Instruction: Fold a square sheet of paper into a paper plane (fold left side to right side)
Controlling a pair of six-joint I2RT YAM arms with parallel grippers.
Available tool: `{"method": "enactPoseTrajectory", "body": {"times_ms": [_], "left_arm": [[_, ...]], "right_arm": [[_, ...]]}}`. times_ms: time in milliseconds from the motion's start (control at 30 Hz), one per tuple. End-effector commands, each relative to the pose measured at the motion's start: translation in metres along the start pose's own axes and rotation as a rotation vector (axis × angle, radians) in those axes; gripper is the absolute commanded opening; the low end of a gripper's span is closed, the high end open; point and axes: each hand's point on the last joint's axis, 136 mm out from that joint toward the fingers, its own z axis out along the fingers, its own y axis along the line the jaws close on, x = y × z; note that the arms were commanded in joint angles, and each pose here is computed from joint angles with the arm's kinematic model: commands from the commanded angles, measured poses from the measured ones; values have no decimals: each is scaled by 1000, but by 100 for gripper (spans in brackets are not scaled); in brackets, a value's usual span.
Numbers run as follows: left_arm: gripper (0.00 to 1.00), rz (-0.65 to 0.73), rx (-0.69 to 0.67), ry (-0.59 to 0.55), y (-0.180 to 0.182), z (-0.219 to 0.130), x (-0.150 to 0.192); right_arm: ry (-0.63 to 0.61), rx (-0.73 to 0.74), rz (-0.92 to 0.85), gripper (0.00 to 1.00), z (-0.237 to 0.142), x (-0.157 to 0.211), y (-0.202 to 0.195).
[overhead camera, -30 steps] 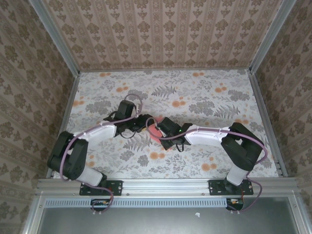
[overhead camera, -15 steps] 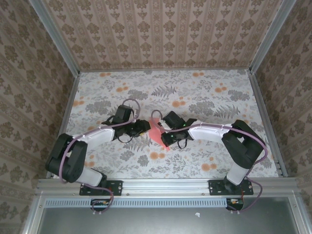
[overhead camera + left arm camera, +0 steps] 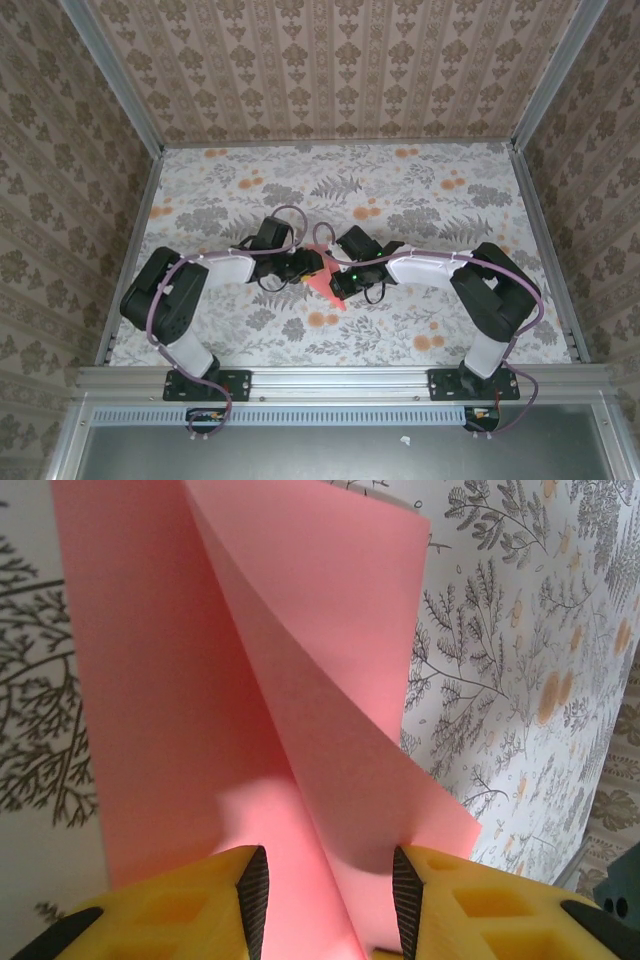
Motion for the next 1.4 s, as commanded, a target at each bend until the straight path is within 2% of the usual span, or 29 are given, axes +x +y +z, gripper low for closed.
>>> {"method": "enactPoseTrajectory", "body": {"times_ms": [0, 567, 833, 967, 1067, 1367], "left_arm": [[40, 6, 26, 5, -11, 6, -5], [41, -36, -67, 36, 15, 18, 3], [41, -42, -78, 39, 18, 18, 4], [41, -40, -78, 40, 18, 18, 4], [41, -39, -80, 39, 19, 18, 4], [41, -38, -78, 35, 17, 17, 4]], "right_arm": [[32, -20, 34, 2, 8, 9, -3], [28, -97, 44, 19, 4, 5, 3], [-27, -162, 78, 31, -18, -7, 2], [-98, -284, 143, 39, -36, -27, 4], [-101, -337, 206, 41, -35, -37, -1], [-62, -361, 316, 41, -9, -53, -10]]}}
